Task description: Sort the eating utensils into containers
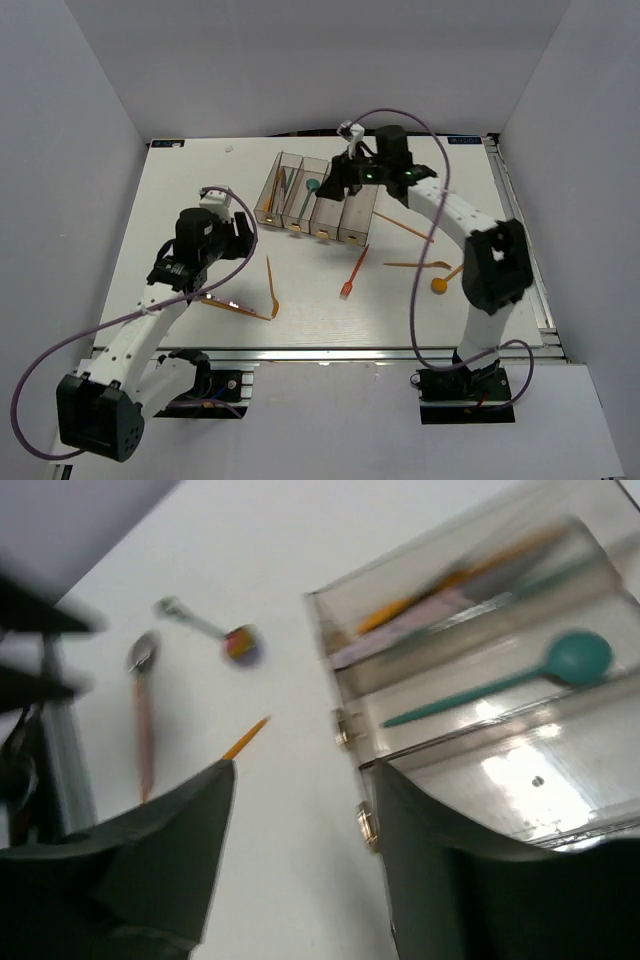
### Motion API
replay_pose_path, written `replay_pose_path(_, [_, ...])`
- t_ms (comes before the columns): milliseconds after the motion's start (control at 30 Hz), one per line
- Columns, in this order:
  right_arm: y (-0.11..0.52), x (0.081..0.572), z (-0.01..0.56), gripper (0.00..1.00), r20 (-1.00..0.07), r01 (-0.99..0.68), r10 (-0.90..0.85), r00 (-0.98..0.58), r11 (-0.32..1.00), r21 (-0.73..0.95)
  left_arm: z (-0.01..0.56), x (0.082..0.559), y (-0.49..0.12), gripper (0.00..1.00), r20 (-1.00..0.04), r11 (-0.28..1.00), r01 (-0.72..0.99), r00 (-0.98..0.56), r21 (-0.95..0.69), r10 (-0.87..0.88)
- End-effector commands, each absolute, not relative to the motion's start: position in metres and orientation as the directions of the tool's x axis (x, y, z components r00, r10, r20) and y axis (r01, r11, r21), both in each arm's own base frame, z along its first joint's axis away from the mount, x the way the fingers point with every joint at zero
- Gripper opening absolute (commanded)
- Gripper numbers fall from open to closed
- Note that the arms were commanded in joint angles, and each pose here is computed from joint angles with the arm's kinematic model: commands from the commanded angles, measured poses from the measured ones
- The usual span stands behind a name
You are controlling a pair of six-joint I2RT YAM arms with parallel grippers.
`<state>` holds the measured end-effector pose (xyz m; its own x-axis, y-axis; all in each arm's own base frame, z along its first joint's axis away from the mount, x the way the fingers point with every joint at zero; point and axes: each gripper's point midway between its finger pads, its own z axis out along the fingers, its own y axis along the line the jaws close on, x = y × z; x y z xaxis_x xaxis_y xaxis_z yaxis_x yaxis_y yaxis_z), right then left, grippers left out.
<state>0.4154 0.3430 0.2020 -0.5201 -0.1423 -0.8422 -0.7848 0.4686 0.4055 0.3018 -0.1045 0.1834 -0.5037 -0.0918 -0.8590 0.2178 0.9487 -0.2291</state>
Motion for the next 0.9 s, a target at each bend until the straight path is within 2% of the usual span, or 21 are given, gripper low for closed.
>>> replay_pose_path(0, [0.330,0.315,0.295,0.70,-0.995,-0.995,-0.102,-0.006,-0.096,0.016,0.157,0.310,-0.095,0.70,-0.805,0.963,0.169,-0.589,-0.211,-0.073])
replay_pose_path(33, [0.324,0.295,0.282,0.75,-0.994,-0.989,-0.111,-0.002,-0.148,0.019,0.148,0.312,-0.087,0.68,-0.786,0.968,0.141,-0.614,-0.206,-0.077])
replay_pose_path(167, [0.302,0.253,0.280,0.78,-0.988,-0.978,-0.114,0.104,-0.191,-0.081,0.125,0.328,-0.066,0.60,-0.725,0.982,0.070,-0.684,-0.177,-0.082])
replay_pose_path(300, [0.285,0.239,0.280,0.78,-0.987,-0.973,-0.094,0.134,-0.201,-0.113,0.106,0.339,-0.038,0.59,-0.688,0.994,0.019,-0.723,-0.103,-0.057])
replay_pose_path(367, [0.275,0.234,0.283,0.78,-0.992,-0.973,-0.065,0.109,-0.210,-0.093,0.093,0.341,-0.019,0.61,-0.667,0.999,0.028,-0.744,0.024,0.037])
replay_pose_path(400, [0.269,0.231,0.290,0.78,-0.995,-0.972,-0.039,0.088,-0.224,-0.077,0.087,0.342,-0.007,0.62,-0.648,0.993,0.048,-0.754,0.105,0.104])
replay_pose_path(467, [0.263,0.225,0.285,0.78,-0.998,-0.970,-0.029,0.049,-0.239,-0.040,0.081,0.342,0.000,0.63,-0.624,0.984,0.076,-0.764,0.161,0.162])
replay_pose_path(633, [0.252,0.223,0.289,0.78,-0.998,-0.976,-0.018,0.066,-0.208,-0.061,0.063,0.346,0.014,0.63,-0.574,0.958,0.116,-0.780,0.262,0.251])
replay_pose_path(667, [0.250,0.223,0.290,0.78,-0.998,-0.977,-0.018,0.064,-0.205,-0.059,0.061,0.347,0.016,0.62,-0.553,0.938,0.174,-0.769,0.301,0.320])
replay_pose_path(800, [0.244,0.222,0.297,0.79,-0.996,-0.980,-0.012,0.087,-0.181,-0.084,0.056,0.345,0.002,0.59,-0.542,0.885,0.357,-0.700,0.299,0.466])
replay_pose_path(867, [0.242,0.223,0.301,0.79,-0.994,-0.981,-0.007,0.111,-0.164,-0.108,0.057,0.343,0.000,0.59,-0.539,0.867,0.393,-0.679,0.306,0.498])
